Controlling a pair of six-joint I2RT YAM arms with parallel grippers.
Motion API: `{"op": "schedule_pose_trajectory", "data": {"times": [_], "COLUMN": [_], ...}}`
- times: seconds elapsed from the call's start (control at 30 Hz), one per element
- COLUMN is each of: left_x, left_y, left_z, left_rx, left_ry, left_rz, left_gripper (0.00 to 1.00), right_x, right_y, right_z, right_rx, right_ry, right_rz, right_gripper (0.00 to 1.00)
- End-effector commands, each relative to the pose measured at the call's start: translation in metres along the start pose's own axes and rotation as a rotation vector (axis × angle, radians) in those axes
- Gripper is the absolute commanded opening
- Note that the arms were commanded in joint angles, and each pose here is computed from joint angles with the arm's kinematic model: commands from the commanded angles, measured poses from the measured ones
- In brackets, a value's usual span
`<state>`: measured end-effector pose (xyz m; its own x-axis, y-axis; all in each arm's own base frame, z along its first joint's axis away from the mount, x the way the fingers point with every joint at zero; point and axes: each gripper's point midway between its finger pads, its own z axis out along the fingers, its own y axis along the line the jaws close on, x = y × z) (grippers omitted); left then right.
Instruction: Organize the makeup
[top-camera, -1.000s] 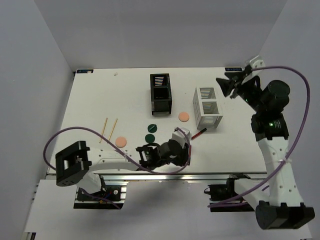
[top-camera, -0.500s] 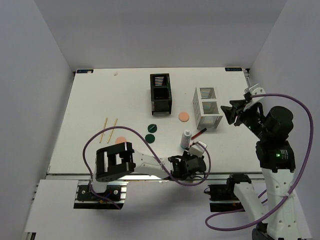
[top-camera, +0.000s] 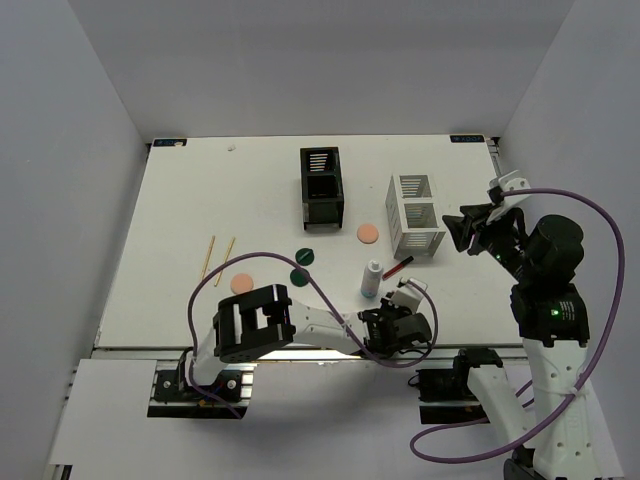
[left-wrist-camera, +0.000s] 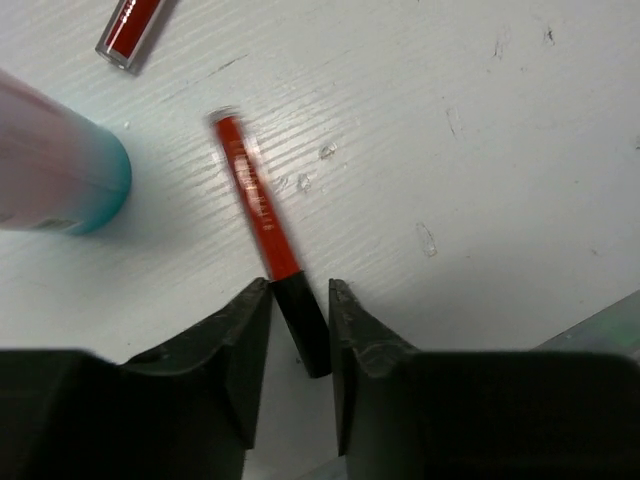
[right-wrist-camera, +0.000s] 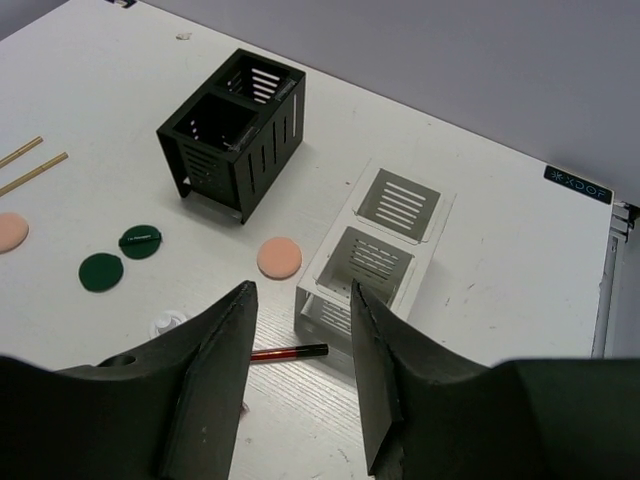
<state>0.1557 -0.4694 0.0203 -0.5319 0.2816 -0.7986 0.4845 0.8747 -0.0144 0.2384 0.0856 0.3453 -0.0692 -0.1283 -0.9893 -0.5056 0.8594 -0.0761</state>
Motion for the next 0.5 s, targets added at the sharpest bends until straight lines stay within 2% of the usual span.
{"op": "schedule_pose_trajectory", "data": {"times": [0.0, 0.03, 0.07, 0.13, 0.2, 0.27, 0.3, 0.37, 0.4, 0.47], "left_x": [0.024, 0.026, 0.028, 0.028, 0.012, 0.009, -0.01, -0.02, -0.042, -0.054], "left_y": [0.011, 0.012, 0.014, 0.015, 0.007, 0.0, -0.005, -0.018, -0.022, -0.024], "left_z": [0.0, -0.001, -0.005, -0.01, -0.023, -0.037, -0.052, -0.072, -0.091, -0.11], "left_rx": [-0.025, -0.02, -0.013, 0.011, 0.072, 0.15, 0.207, 0.324, 0.381, 0.452], "left_ry": [0.076, 0.082, 0.084, 0.087, 0.054, 0.039, 0.003, -0.019, -0.065, -0.09], "left_rz": [0.064, 0.065, 0.063, 0.056, 0.018, 0.018, 0.015, 0.0, -0.027, -0.042], "left_gripper": [0.38, 0.32, 0.22, 0.15, 0.08, 0.05, 0.02, 0.0, 0.0, 0.0], "right_x": [-0.012, -0.014, -0.015, -0.019, -0.02, -0.022, -0.023, -0.027, -0.028, -0.034], "right_y": [-0.004, -0.004, -0.005, -0.005, -0.006, -0.006, -0.007, -0.008, -0.008, -0.009], "right_z": [-0.003, -0.005, -0.005, -0.007, -0.007, -0.008, -0.008, -0.009, -0.009, -0.009], "right_rx": [0.029, 0.032, 0.035, 0.041, 0.046, 0.048, 0.052, 0.058, 0.063, 0.069], "right_ry": [-0.035, -0.04, -0.039, -0.047, -0.048, -0.053, -0.054, -0.065, -0.067, -0.08], "right_rz": [-0.006, -0.007, -0.007, -0.01, -0.007, -0.005, -0.003, -0.004, 0.0, 0.0], "right_gripper": [0.48, 0.48, 0.48, 0.48, 0.48, 0.48, 0.47, 0.47, 0.47, 0.47]}}
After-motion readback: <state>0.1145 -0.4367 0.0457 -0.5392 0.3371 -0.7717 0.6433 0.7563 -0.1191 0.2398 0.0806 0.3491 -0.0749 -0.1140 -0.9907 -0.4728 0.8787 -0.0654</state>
